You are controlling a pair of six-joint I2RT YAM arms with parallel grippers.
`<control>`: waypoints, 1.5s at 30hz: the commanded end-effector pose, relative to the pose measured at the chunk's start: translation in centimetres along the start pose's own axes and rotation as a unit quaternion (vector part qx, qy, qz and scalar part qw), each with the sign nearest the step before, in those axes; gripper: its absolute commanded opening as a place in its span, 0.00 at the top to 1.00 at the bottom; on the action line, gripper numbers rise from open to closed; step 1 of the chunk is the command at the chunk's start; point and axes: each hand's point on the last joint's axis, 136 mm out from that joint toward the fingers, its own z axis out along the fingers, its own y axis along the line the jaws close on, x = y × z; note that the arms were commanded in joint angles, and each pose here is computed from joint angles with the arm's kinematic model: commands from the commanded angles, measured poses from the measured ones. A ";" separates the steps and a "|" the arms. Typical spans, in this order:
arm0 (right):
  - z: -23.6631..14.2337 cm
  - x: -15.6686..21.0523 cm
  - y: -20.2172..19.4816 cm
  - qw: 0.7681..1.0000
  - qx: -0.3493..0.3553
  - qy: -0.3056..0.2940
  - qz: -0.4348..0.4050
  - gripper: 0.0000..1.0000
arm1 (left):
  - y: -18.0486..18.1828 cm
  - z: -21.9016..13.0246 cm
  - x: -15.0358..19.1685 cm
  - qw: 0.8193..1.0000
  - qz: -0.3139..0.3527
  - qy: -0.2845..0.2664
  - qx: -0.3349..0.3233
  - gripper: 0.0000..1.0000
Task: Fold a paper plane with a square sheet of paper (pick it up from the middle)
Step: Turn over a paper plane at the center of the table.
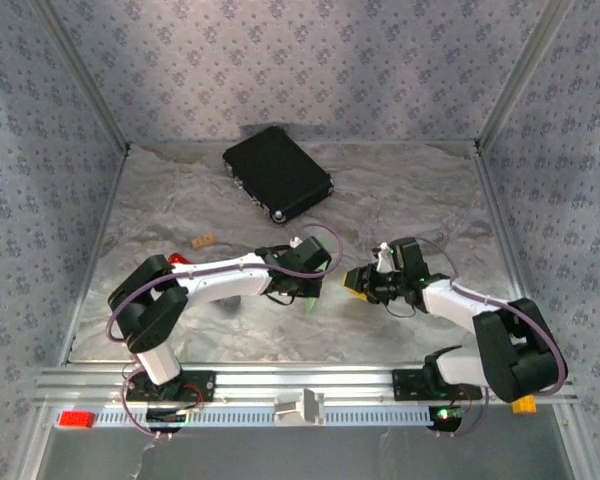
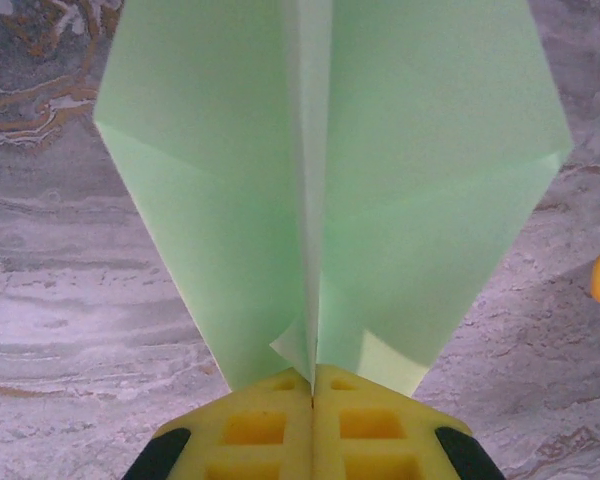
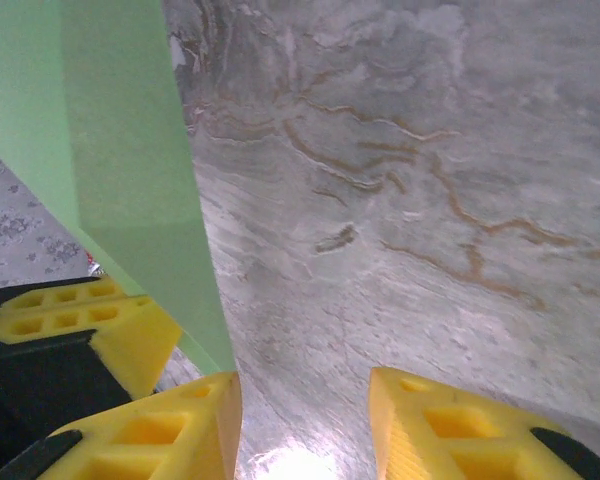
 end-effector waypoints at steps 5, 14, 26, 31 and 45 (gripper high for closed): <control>1.5 -1.9 4.1 0.999 -0.044 -0.002 -0.022 0.55 | -0.1 0.3 0.5 1.000 0.011 0.010 -0.009 0.98; 4.0 -3.1 4.5 0.999 -0.033 0.010 -0.021 0.56 | -0.1 0.8 1.0 1.000 0.011 0.018 -0.008 0.97; 5.2 -2.0 1.7 0.999 0.003 0.038 -0.006 0.88 | -0.5 1.8 1.4 0.999 0.010 0.031 -0.002 0.87; 5.5 -1.8 1.0 0.999 0.010 0.043 0.000 0.88 | -0.5 2.4 1.5 0.999 0.008 0.034 -0.002 0.83; 5.2 -1.8 0.1 0.999 0.017 0.041 0.012 0.91 | -0.4 -0.9 -0.7 0.999 0.008 -0.039 0.027 0.61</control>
